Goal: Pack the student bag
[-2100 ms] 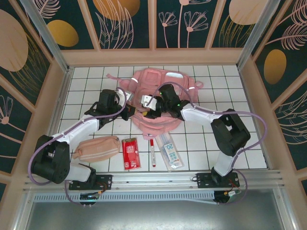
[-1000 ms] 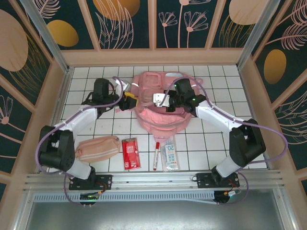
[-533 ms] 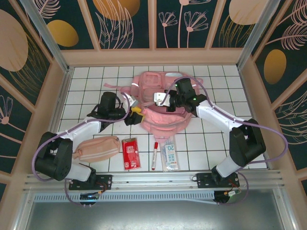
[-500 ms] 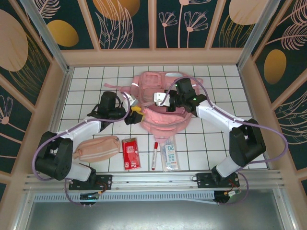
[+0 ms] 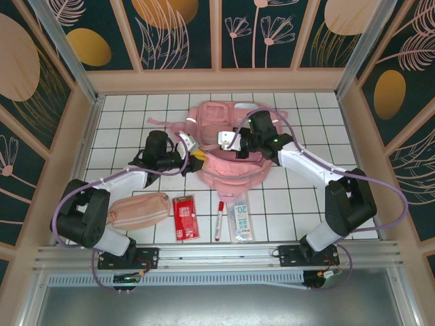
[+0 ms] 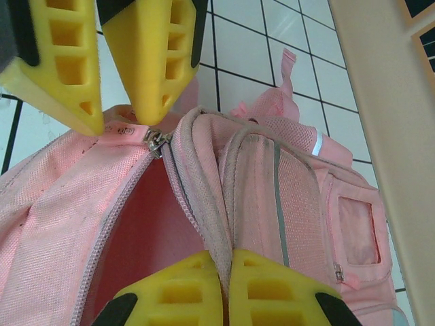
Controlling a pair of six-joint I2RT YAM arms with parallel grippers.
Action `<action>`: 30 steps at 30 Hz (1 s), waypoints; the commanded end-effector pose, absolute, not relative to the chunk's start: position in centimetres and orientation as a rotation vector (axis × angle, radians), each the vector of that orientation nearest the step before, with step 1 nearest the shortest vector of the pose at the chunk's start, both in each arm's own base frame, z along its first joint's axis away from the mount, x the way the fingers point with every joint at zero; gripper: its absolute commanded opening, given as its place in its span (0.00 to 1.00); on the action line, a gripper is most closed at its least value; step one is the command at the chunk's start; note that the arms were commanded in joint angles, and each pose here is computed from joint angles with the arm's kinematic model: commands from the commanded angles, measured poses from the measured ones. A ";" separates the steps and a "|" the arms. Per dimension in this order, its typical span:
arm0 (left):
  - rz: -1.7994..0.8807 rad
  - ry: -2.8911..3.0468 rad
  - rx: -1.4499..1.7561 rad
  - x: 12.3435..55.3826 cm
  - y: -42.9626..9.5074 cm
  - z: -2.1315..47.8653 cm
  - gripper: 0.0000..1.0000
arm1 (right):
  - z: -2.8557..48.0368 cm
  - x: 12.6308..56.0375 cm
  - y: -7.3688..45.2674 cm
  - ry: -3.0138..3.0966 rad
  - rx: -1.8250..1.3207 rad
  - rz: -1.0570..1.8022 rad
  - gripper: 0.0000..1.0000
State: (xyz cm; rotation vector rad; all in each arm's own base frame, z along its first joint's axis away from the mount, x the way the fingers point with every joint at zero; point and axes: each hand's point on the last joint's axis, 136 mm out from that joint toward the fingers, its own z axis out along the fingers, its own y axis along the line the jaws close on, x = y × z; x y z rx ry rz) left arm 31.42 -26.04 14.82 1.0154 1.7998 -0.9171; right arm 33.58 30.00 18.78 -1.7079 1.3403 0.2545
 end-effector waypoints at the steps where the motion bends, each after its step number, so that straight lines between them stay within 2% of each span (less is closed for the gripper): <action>1: -0.944 1.727 1.071 31.1 -26.9 15.0 0.17 | 23.7 33.1 31.1 1.172 -1.649 0.239 0.00; 3: -0.904 1.788 1.032 32.2 -26.6 14.1 0.10 | 23.8 33.1 31.1 1.169 -1.650 0.237 0.00; 5: -0.867 1.835 1.000 33.0 -26.2 13.4 0.10 | 23.9 33.1 31.1 1.170 -1.650 0.231 0.00; 10: -0.911 1.843 0.950 33.3 -26.5 13.8 0.33 | 23.7 33.0 30.9 1.173 -1.651 0.227 0.00; 14: -1.088 1.790 0.954 31.7 -27.6 14.9 0.42 | 23.7 33.0 30.9 1.173 -1.656 0.223 0.00; 17: -1.126 1.806 0.917 31.5 -27.7 14.6 0.43 | 23.5 33.0 30.8 1.178 -1.659 0.221 0.00; 19: -1.053 1.863 0.843 32.8 -27.0 13.8 0.41 | 23.6 33.0 30.8 1.177 -1.658 0.222 0.00; 24: -0.975 1.906 0.759 34.5 -26.4 13.3 0.25 | 23.7 32.7 30.9 1.170 -1.660 0.224 0.00; 28: -0.992 1.878 0.790 34.4 -26.8 13.6 0.00 | 23.8 32.7 30.9 1.164 -1.661 0.214 0.00; 30: -0.958 1.868 0.833 34.3 -26.6 13.6 0.00 | 23.6 32.7 30.7 1.166 -1.669 0.203 0.00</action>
